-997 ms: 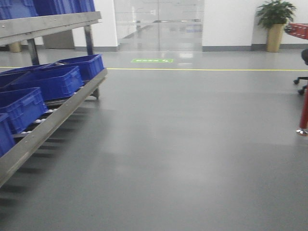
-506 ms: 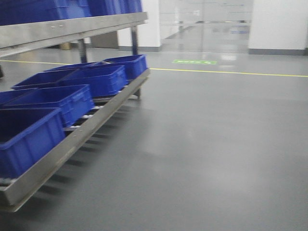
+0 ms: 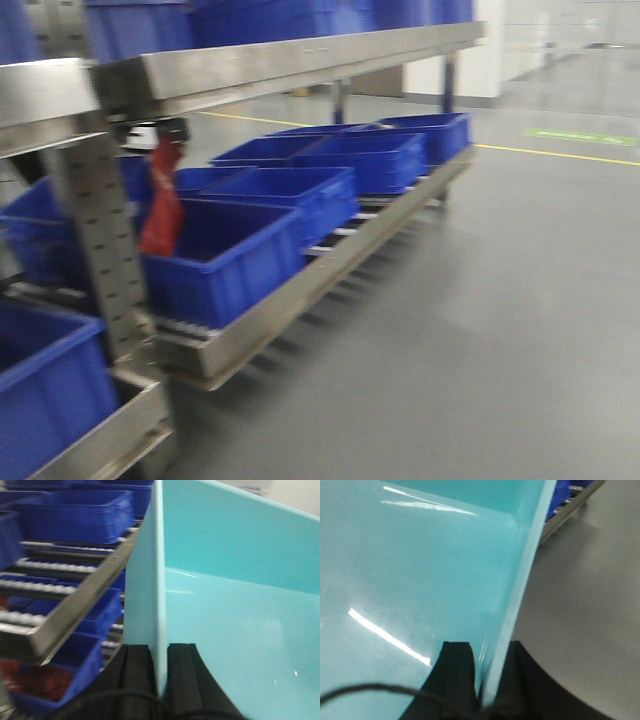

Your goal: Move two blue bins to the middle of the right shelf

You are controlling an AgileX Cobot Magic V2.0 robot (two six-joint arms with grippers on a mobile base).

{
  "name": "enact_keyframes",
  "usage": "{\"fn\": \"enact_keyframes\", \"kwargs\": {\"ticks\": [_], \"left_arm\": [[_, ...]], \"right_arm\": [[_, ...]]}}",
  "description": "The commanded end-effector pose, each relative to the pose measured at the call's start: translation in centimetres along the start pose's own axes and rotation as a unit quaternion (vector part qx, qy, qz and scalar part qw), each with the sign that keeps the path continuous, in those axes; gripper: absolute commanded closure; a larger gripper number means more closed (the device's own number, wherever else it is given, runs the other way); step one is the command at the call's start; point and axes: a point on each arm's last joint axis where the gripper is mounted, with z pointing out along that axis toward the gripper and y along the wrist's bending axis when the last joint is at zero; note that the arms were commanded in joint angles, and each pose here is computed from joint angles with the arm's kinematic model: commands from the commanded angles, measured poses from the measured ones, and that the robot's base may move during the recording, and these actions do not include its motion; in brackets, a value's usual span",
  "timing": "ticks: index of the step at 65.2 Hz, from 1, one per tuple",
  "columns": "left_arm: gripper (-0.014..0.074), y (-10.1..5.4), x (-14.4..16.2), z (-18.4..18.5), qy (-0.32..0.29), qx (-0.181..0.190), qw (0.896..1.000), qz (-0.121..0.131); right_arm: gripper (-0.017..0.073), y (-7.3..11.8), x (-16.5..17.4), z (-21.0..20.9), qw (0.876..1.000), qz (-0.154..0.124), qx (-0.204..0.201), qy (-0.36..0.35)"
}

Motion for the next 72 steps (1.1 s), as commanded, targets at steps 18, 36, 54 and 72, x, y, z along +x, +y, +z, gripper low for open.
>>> {"fn": "enact_keyframes", "kwargs": {"ticks": [18,36,54,72], "left_arm": [[0.0704,-0.75,-1.25,-0.97,-0.046,0.037,0.998,-0.031],[0.0704,-0.75,-1.25,-0.97,-0.046,0.037,0.998,-0.031],[0.0704,-0.75,-1.25,-0.97,-0.046,0.037,0.998,-0.031],[0.0704,-0.75,-1.25,-0.97,-0.046,0.037,0.998,-0.031]], "right_arm": [[0.0711,0.55,-0.48,-0.38,0.999,-0.007,-0.021,-0.024],[0.0711,0.55,-0.5,-0.38,0.999,-0.007,-0.021,-0.025],[0.0711,0.55,-0.5,-0.38,0.999,-0.007,-0.021,-0.025],[0.0711,0.55,-0.5,-0.38,0.999,-0.007,-0.021,-0.025]]}}
